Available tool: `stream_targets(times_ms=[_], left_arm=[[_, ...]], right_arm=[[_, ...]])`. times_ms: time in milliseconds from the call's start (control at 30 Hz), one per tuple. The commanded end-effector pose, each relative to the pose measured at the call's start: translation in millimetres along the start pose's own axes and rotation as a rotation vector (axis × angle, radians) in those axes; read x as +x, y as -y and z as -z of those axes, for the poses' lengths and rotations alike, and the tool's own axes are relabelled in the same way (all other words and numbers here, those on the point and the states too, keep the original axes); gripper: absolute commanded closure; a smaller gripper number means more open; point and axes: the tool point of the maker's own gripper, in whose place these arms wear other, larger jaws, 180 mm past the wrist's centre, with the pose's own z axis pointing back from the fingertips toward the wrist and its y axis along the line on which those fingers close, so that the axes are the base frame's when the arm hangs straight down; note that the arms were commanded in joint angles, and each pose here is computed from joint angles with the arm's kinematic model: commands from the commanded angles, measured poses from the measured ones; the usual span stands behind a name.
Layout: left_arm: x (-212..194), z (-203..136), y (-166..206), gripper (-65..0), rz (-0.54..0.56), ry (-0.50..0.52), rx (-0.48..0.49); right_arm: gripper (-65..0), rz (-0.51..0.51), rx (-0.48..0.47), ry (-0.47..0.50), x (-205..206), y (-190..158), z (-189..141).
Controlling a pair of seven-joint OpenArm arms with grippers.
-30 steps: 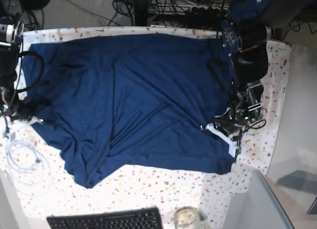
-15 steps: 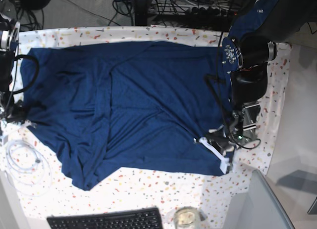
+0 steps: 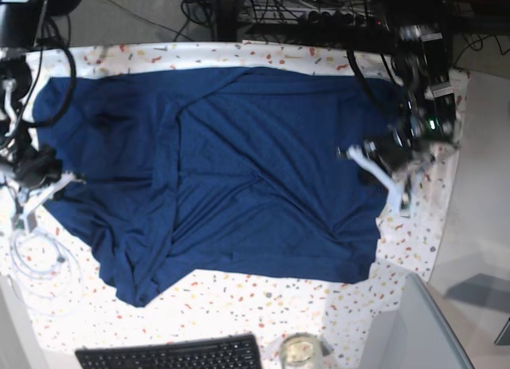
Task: Layout the t-shirt on the table in an organized manner, then fold the t-shirt properly
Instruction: 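Release the shirt and move both grippers to its side edges, then grasp the shirt edges with both grippers and pull them apart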
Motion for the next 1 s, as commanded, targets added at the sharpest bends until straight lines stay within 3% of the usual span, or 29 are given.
stream_targets(times_ms=[0,200,433,700,967], left_arm=[[2,-7,-8,0.0,0.006,0.02,0.022],[-72,-23,-19,0.0,-0.019,-0.123,0.05],[-72,-31,-53,0.0,-0.082,-0.033,0.131],[-84,-21,-65,0.0,0.0,-0.107,0.198],[-93,-19,-73,0.0,-0.004,-0.136,0.214]], right_arm=[[-0.8,-0.001,0.002,0.034,12,-1,-3],[-0.8,0.043,0.05,-0.018,-19,-27,2],[-0.8,0.011,0.078,-0.092,-40,-40,17],[-0.8,0.053,0.057,-0.146,-66,-29,35],[-0.8,0.083,0.037,-0.191,-91,-19,44]])
